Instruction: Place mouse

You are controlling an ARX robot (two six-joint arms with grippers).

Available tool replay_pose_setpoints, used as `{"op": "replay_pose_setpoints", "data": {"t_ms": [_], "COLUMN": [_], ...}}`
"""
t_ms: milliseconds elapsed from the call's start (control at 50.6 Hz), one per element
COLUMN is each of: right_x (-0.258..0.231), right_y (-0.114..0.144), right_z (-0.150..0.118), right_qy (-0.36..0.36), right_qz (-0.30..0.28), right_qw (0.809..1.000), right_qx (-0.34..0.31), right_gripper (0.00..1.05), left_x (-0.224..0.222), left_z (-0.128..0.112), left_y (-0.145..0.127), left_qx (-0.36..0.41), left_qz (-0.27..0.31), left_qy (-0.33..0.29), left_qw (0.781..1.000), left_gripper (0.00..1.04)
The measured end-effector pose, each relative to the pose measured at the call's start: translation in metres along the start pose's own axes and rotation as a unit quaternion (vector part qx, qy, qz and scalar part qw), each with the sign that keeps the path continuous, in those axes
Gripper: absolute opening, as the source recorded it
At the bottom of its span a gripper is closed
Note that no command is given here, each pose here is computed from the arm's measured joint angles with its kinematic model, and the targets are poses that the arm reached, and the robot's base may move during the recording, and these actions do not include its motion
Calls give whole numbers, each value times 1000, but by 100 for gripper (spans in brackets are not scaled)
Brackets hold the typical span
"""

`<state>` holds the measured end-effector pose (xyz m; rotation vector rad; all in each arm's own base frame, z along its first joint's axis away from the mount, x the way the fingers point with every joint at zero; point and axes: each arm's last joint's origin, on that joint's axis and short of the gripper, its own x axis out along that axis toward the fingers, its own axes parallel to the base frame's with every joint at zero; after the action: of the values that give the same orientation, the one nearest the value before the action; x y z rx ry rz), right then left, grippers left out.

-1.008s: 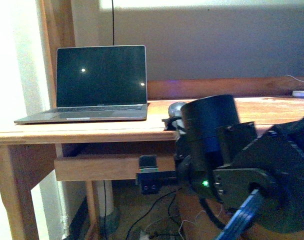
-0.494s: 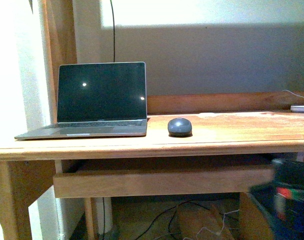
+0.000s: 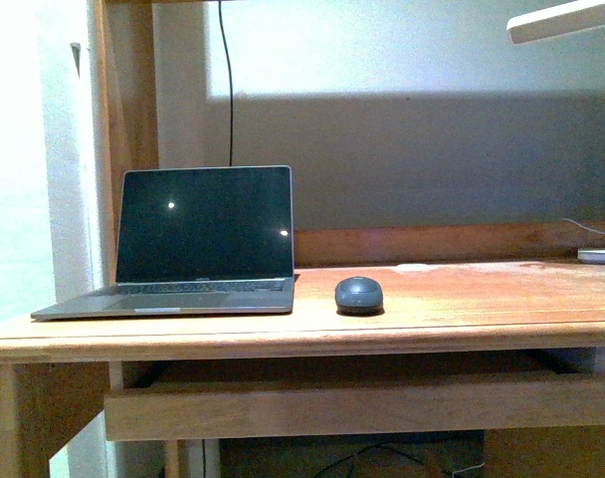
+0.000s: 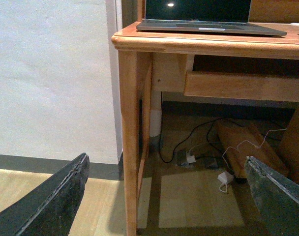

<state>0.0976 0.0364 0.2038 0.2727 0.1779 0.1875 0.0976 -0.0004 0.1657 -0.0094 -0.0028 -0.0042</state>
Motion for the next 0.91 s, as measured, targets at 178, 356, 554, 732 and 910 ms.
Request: {"op": "replay_pose_setpoints", "data": {"t_ms": [178,356,554,732,910], "right_x": [-2,-3,-3,-2,-3], "right_y": [-25,-40,-42,-44,-44], "right_z": [-12,-14,-18,-25,-25], "right_qy": [-86,-88,-85,-90,-92], "right_qz": [-81,-90,-91,-91,-91], "right_qw": [988,984,984,983,983], "right_qx": [-98,-125,-130,-133,-133], "right_gripper": [67,34,4,3,3], "left_x": [0,0,0,0,0], "left_z": [0,0,0,0,0], "left_y": [0,0,0,0,0], "left_qx": [0,0,0,0,0], "left_qz": [0,0,0,0,0], "left_qy": [0,0,0,0,0], "left_qw": [1000,1000,1000,1000,1000], "left_gripper": [97,97,97,97,97]}}
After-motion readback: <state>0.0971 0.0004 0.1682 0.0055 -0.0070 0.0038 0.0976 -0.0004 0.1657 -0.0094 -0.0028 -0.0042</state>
